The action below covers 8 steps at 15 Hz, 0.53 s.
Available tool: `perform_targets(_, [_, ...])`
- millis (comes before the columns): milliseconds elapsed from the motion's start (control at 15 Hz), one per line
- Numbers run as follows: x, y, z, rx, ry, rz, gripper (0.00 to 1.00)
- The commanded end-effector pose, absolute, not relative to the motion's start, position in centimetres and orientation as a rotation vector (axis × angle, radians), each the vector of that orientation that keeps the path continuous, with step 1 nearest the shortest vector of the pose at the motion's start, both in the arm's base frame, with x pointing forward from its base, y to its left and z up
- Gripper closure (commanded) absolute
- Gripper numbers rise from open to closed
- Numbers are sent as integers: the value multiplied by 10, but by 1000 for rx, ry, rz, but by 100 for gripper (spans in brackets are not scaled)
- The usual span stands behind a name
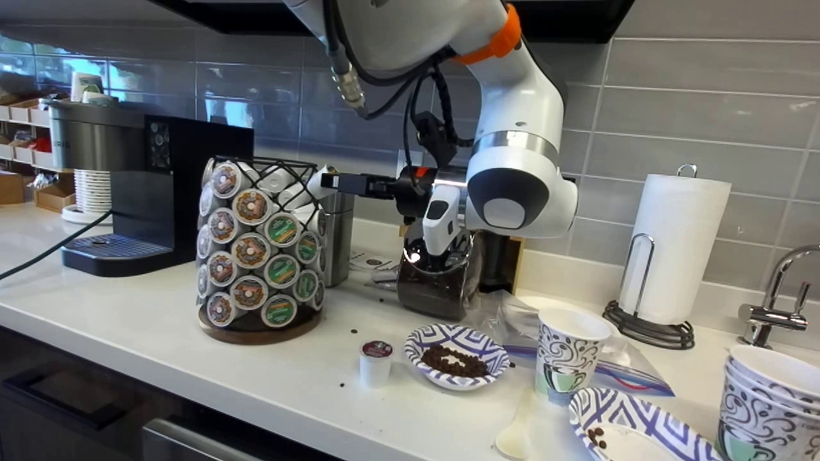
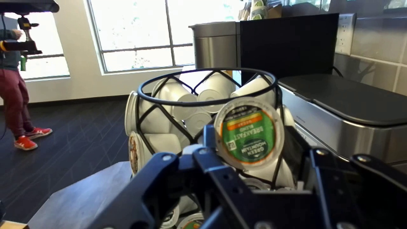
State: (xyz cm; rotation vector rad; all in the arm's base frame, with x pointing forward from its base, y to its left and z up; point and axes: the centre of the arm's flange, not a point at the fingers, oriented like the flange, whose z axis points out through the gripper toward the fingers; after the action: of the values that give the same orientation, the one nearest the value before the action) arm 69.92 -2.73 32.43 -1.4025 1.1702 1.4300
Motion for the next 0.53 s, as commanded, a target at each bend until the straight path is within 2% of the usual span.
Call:
perform_targets(0, [710, -18, 314, -1354, 1130, 1535, 71])
perform_targets(467, [706, -16, 309, -1358, 1193, 1675, 71])
